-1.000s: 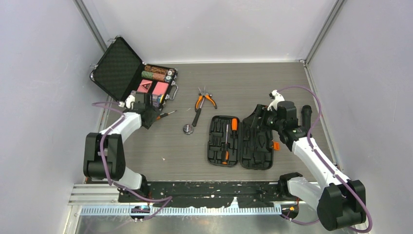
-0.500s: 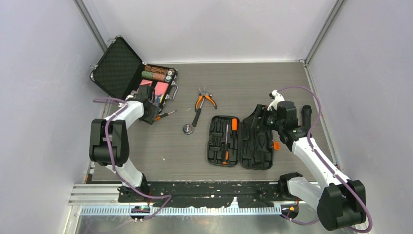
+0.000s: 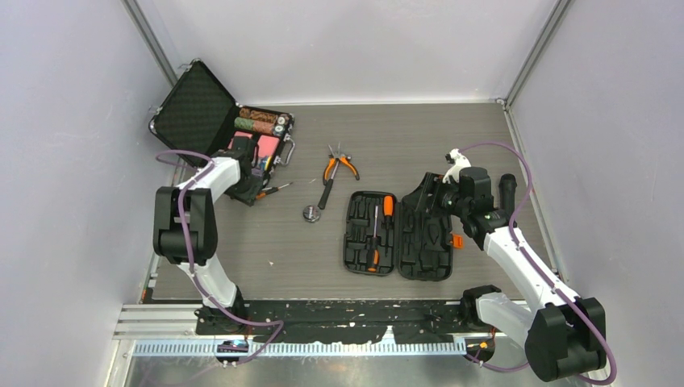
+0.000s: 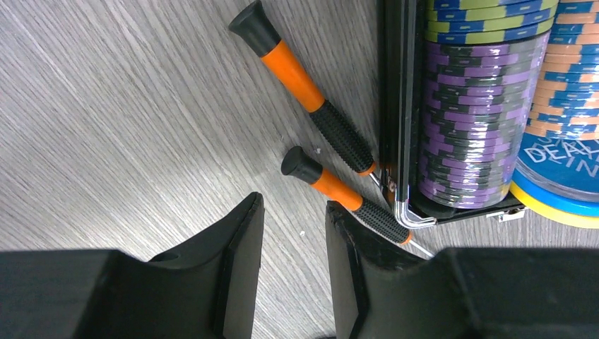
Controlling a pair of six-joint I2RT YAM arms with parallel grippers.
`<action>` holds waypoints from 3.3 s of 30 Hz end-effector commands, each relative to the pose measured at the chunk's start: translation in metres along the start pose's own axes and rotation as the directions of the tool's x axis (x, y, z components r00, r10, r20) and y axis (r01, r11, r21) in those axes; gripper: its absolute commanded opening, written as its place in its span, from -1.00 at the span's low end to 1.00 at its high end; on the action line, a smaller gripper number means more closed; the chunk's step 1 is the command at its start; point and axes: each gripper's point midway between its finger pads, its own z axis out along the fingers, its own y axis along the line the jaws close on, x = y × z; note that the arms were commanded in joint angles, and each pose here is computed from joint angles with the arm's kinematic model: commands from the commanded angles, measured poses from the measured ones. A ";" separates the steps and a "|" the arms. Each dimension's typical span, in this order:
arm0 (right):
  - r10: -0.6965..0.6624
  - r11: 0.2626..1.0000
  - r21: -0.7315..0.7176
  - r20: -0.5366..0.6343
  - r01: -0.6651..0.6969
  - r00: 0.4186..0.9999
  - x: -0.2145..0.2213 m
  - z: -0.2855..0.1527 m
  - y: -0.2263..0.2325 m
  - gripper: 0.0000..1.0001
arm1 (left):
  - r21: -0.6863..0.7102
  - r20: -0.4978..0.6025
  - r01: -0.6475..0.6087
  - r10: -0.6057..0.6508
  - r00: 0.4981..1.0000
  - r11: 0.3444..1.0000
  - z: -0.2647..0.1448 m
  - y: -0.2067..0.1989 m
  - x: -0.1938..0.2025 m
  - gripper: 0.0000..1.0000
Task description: Pack the tool kit
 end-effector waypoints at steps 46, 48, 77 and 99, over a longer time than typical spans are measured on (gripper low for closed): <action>-0.038 0.998 -0.049 0.044 0.040 0.998 -0.011 -0.005 0.011 0.40 | 0.341 0.255 -0.803 0.774 0.579 0.489 -0.048 -0.042 -0.021 0.67; -0.040 0.998 -0.052 0.045 0.042 0.998 -0.011 -0.006 0.012 0.40 | 0.359 0.261 -0.817 0.792 0.552 0.451 -0.047 -0.046 -0.027 0.74; -0.048 0.995 -0.083 0.052 0.052 0.997 -0.013 -0.008 0.018 0.40 | 0.704 0.054 -0.571 0.769 0.637 0.423 -0.003 -0.049 -0.014 0.84; -0.040 0.992 -0.116 0.069 0.048 0.997 -0.016 -0.011 0.025 0.40 | 0.633 -0.125 -0.582 0.810 0.573 0.510 -0.032 0.003 0.065 0.60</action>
